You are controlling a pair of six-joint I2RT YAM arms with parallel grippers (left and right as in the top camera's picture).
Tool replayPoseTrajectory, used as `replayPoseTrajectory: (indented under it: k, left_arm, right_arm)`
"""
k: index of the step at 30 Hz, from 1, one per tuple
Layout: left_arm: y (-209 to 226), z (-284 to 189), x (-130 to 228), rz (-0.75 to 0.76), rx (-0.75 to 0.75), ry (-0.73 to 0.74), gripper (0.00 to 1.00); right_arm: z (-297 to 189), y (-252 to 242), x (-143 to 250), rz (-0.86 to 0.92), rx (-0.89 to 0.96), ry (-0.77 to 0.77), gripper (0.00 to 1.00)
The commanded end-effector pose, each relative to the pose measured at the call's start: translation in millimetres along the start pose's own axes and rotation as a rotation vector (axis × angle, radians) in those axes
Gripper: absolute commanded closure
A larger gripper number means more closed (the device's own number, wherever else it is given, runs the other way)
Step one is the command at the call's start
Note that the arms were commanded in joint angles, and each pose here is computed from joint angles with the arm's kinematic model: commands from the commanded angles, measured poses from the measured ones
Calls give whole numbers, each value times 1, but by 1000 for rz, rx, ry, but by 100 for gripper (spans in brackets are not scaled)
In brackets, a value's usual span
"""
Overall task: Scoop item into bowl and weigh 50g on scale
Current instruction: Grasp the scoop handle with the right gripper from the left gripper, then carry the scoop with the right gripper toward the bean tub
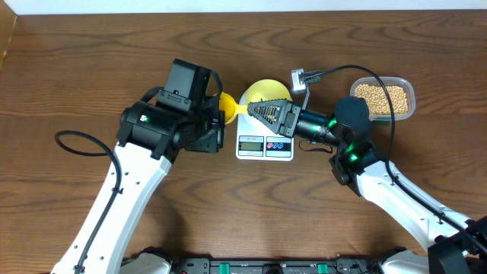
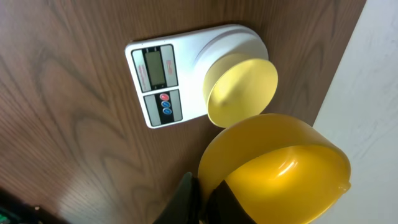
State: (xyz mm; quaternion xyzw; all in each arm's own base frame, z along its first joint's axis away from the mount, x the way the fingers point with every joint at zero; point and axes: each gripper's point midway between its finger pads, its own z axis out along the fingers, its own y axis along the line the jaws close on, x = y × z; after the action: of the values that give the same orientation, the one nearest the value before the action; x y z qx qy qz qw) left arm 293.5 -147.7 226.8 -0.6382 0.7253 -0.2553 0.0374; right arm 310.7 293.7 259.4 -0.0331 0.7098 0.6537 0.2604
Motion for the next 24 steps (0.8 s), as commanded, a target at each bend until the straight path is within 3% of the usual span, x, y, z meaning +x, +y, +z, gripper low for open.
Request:
replayPoseTrajectory:
  k: [1, 6, 13, 19, 20, 22, 23, 24]
  left_arm:
    - [0, 0, 4, -12, -4, 8, 92]
    - [0, 1, 4, -12, -6, 8, 92]
    - [0, 1, 3, -12, -6, 7, 92]
    - [0, 1, 3, -12, -6, 7, 91]
    - [0, 1, 3, -12, -6, 7, 87]
    - [0, 1, 3, -12, -6, 7, 65]
    - [0, 1, 3, -12, -6, 6, 40]
    - [0, 1, 3, -12, -5, 6, 28]
  right_arm:
    - [4, 8, -3, -16, -12, -7, 72]
    - [4, 8, -3, -16, -12, -7, 79]
    - [4, 8, -3, -16, -12, -8, 99]
    - [4, 8, -3, -16, -12, -8, 99]
    - [4, 8, -3, -16, -12, -8, 99]
    - [4, 7, -4, -16, -9, -11, 99]
    - [4, 5, -4, -12, -2, -14, 99]
    - [3, 3, -4, -8, 9, -17, 99]
